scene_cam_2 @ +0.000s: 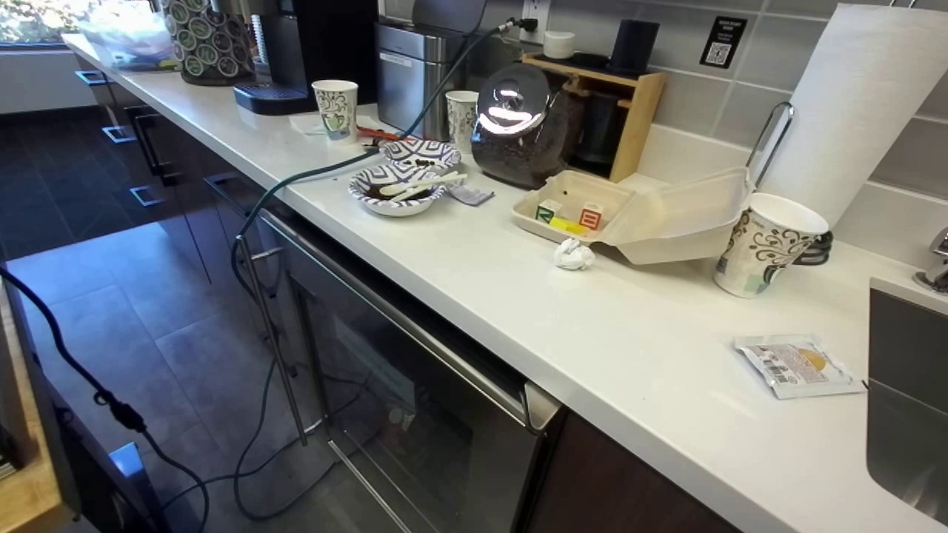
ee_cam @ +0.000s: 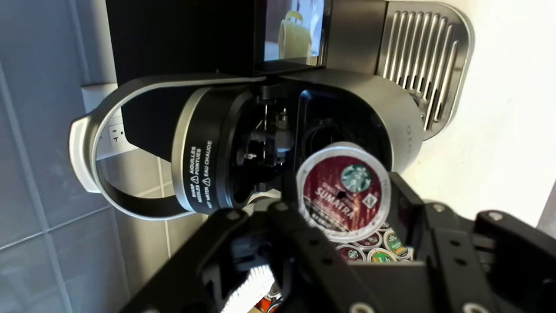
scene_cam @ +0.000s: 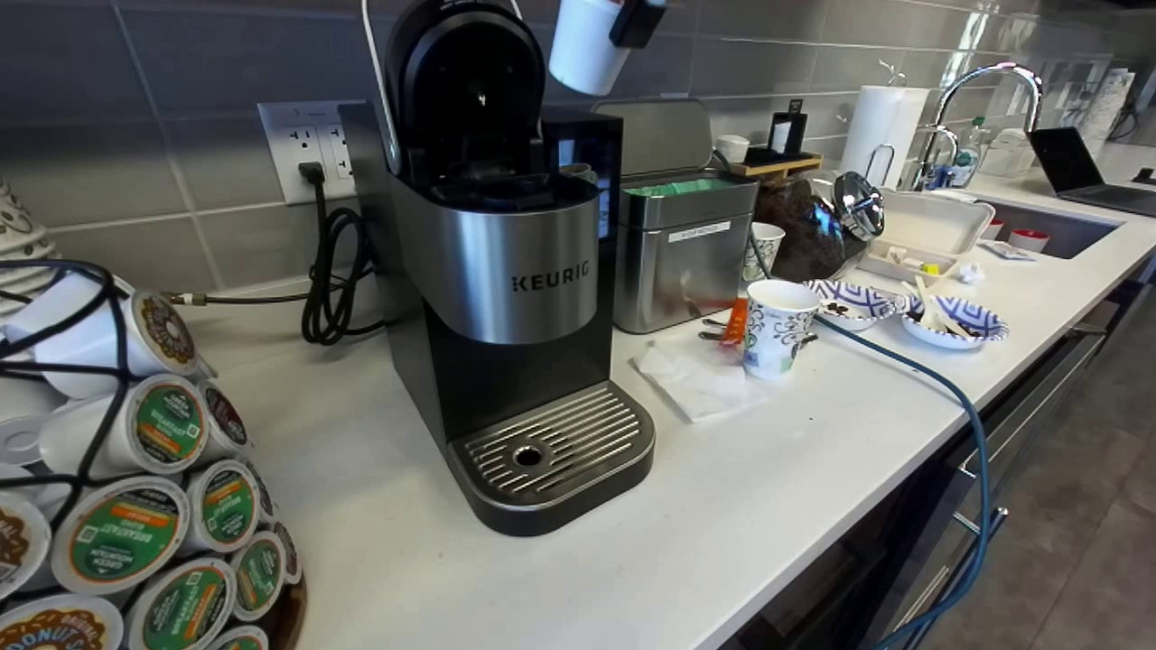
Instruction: Place the creamer cup into the coffee machine
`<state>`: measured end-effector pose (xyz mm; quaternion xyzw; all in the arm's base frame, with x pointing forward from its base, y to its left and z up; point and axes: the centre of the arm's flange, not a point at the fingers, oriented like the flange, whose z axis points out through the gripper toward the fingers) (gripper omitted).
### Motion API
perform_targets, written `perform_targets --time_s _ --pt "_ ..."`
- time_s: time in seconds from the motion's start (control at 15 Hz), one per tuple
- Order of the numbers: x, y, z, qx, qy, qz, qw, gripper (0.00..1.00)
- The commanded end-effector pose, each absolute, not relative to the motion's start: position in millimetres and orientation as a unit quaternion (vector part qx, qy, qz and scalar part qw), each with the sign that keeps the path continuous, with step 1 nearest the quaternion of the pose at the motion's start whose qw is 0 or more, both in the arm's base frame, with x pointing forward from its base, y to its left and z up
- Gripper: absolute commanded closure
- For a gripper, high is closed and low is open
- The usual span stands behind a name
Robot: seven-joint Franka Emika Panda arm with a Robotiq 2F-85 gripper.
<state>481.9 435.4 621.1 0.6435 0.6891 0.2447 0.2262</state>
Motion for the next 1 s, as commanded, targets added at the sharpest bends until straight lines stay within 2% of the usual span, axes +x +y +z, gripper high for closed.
perform_targets --time_s 0.0,0.93 --pt "506.0 448.4 621.0 0.618 0.708 0.255 0.227 0.74" --pt "540.2 466.5 586.4 0.616 0.733 0.232 0.17 0.74"
